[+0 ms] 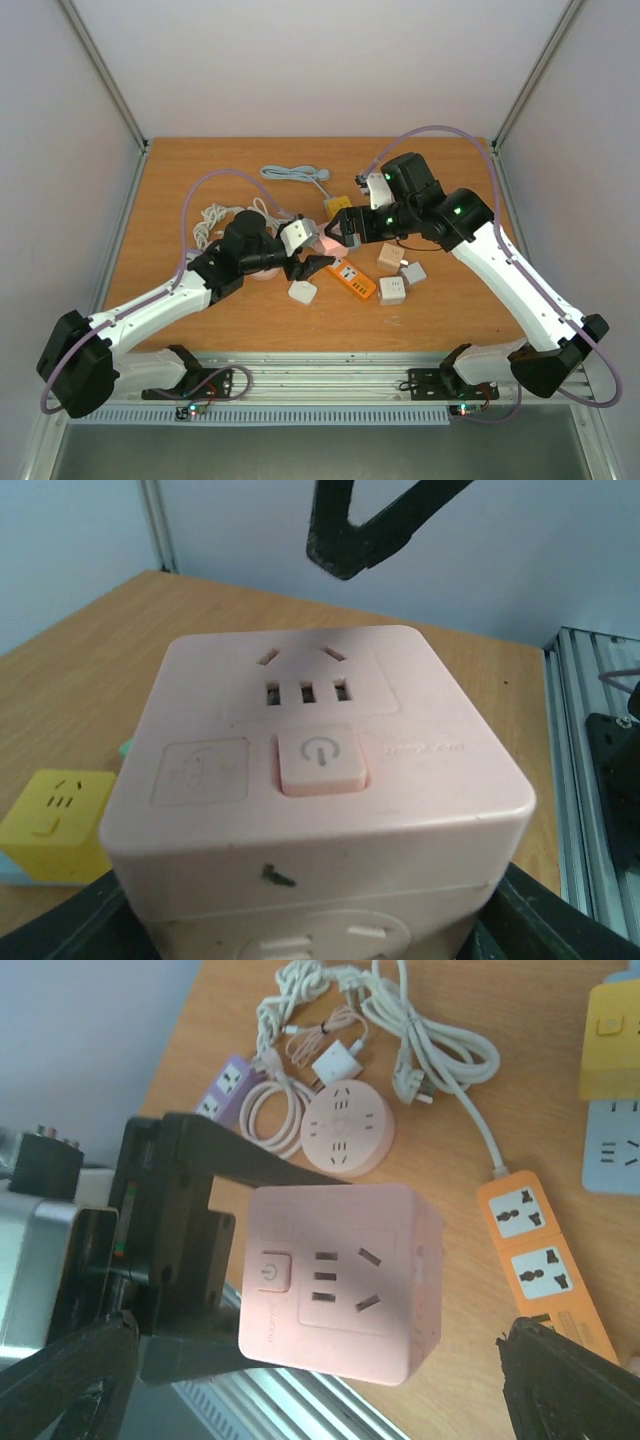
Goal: Insert the plug
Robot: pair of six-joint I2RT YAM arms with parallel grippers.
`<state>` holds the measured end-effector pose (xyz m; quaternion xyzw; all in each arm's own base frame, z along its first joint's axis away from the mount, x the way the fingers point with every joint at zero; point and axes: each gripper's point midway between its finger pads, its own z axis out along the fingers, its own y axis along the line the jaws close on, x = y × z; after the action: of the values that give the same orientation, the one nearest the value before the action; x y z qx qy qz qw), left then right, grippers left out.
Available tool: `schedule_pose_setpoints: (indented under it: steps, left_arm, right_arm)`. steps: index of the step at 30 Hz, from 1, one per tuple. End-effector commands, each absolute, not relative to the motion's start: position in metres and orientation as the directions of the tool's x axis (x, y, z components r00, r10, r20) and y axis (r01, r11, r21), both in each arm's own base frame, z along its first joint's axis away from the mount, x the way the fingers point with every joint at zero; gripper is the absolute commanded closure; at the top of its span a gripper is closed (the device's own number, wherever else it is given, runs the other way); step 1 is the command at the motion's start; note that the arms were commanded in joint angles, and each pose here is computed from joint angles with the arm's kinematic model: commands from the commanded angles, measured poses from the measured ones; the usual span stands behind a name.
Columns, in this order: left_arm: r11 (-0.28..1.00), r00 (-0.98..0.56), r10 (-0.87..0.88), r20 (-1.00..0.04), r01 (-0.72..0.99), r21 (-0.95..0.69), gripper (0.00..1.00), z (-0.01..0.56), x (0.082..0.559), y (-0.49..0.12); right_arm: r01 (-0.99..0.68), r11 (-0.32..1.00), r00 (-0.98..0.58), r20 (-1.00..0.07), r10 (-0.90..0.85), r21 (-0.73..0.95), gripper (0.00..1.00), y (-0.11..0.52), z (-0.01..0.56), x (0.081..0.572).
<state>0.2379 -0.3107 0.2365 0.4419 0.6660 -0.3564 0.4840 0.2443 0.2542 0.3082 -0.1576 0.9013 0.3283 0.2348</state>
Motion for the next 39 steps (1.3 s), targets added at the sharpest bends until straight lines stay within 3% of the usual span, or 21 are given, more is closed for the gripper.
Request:
schedule_pose_setpoints:
  steps: [1,17,21,28,32,37,39]
  left_arm:
    - [0.244,0.075,0.24,-0.968,0.96,0.135,0.69,0.265,0.228,-0.319]
    - [0.216,0.064,0.272,-0.96,0.968,0.126,0.67,0.254,0.222,-0.318]
    - [0.218,0.055,0.274,-0.96,0.969,0.118,0.65,0.253,0.22,-0.316]
    - [0.242,0.009,0.269,-0.963,0.967,0.077,0.59,0.256,0.216,-0.31]
    - [0.261,-0.024,0.244,-0.97,0.964,0.042,0.49,0.262,0.214,-0.307]
    - [0.307,-0.071,0.192,-0.979,0.952,-0.009,0.17,0.271,0.215,-0.302]
    - [0.345,-0.08,0.153,-0.985,0.938,-0.022,0.1,0.279,0.216,-0.296]
  right_arm:
    - [-0.465,0.729,-0.856,-0.464,-0.226,0.503,0.02,0.251,0.294,0.228]
    - [-0.315,0.782,-0.942,-0.275,-0.19,0.538,0.03,0.273,0.237,0.222]
    - [-0.249,0.82,-0.96,-0.244,-0.138,0.515,0.16,0.27,0.221,0.227]
    - [-0.146,0.859,-0.969,-0.246,-0.025,0.49,0.5,0.259,0.217,0.235]
    - [-0.147,0.837,-0.96,-0.278,0.006,0.527,0.61,0.262,0.229,0.237]
    - [-0.183,0.81,-0.942,-0.334,0.017,0.558,0.62,0.262,0.25,0.237]
    - [-0.207,0.811,-0.93,-0.368,0.011,0.547,0.62,0.258,0.256,0.239]
